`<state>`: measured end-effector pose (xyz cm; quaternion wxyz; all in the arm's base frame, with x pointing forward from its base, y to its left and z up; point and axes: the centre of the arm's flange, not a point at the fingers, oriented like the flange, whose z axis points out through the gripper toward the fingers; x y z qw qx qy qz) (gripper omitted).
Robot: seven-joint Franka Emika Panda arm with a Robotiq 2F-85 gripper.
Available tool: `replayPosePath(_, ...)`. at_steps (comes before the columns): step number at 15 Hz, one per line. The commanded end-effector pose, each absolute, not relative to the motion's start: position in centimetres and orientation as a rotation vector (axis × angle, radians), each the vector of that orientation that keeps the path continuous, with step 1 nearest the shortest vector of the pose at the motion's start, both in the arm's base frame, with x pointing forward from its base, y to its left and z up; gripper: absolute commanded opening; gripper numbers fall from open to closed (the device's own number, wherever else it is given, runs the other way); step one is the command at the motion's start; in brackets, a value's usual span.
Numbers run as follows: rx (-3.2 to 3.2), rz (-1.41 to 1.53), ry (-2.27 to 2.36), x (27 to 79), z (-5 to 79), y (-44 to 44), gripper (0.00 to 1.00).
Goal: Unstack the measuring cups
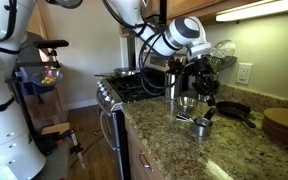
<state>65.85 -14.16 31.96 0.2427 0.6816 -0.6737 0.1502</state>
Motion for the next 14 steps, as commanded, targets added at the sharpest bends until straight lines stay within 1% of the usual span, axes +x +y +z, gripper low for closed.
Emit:
replayPosePath(1,1.857,0.39,-1.825,64.4,32.4,-13.1,0.37)
replayPosePath(2,1.863,0.382,-1.819,64.4,32.1,-12.9,0.43)
replayPosePath(10,1.882,0.37,-1.791,64.1,31.2,-11.9,0.95)
replayPosePath(12,1.86,0.38,-1.807,63.9,30.9,-12.3,1.0)
replayPosePath(14,1.848,0.382,-1.812,63.7,30.5,-12.8,1.0)
